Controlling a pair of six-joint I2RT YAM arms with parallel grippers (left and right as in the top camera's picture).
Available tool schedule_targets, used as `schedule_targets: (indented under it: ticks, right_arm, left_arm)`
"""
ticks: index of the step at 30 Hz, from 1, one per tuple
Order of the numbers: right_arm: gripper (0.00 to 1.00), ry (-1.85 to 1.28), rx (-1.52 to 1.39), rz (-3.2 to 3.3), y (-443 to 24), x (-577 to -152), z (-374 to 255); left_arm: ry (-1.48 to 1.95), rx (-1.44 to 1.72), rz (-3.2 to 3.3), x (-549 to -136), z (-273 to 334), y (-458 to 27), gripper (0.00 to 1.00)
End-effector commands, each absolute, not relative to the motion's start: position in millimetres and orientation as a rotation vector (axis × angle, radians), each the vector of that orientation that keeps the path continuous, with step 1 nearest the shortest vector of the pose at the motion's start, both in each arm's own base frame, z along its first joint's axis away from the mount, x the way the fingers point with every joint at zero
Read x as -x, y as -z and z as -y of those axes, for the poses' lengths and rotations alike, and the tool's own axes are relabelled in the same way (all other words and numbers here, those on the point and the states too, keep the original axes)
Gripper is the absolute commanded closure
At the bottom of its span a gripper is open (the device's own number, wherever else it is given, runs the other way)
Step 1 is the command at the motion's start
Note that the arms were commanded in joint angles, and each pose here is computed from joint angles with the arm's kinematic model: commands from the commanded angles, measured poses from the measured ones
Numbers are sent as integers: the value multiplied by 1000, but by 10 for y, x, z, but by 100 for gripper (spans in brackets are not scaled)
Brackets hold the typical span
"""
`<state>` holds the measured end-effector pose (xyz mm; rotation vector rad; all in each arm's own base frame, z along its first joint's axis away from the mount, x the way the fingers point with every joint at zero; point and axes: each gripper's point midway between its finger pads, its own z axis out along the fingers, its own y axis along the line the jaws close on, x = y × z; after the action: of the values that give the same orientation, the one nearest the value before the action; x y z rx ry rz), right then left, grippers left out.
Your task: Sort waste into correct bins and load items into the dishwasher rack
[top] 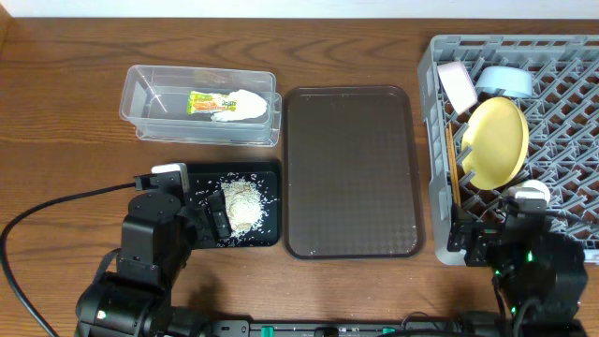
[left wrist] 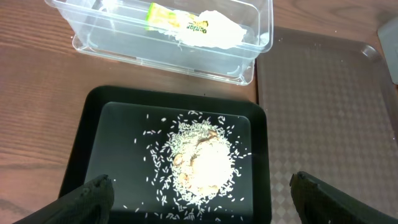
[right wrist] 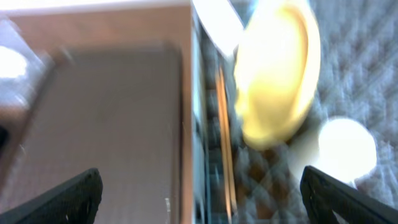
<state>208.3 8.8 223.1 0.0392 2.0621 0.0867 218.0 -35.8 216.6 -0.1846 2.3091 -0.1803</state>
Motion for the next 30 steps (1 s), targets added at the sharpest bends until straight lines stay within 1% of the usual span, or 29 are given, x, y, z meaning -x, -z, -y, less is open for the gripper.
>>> schedule_targets:
  ticks: [1,6,11,15,17,30]
  right_arm:
    - [1,-75,16,-1943,-2242,-2076,-127]
    - [1,-88,31,-1701,-2256,-2198,-155]
    - [1,-69,126,-1557,-2127,-2338,-242]
    - [1,-67,127,-1573,-1803,-2437,-234]
    - [1,-71,128,-1641,-1563,-2449,-228]
    - [1,-69,120,-1633,-1587,-2451,-217]
  left_arm:
    - [176,181,-2317,-2171,353,-2139,7]
    - [176,181,-2317,-2171,353,-2139,7]
    - [176,181,-2317,-2171,353,-2139,7]
    - [176,181,-2317,-2171,353,-2139,7]
    - [176,181,-2317,-2171,353,-2139,7]
    - [176,181,-2317,-2171,353,-2139,7]
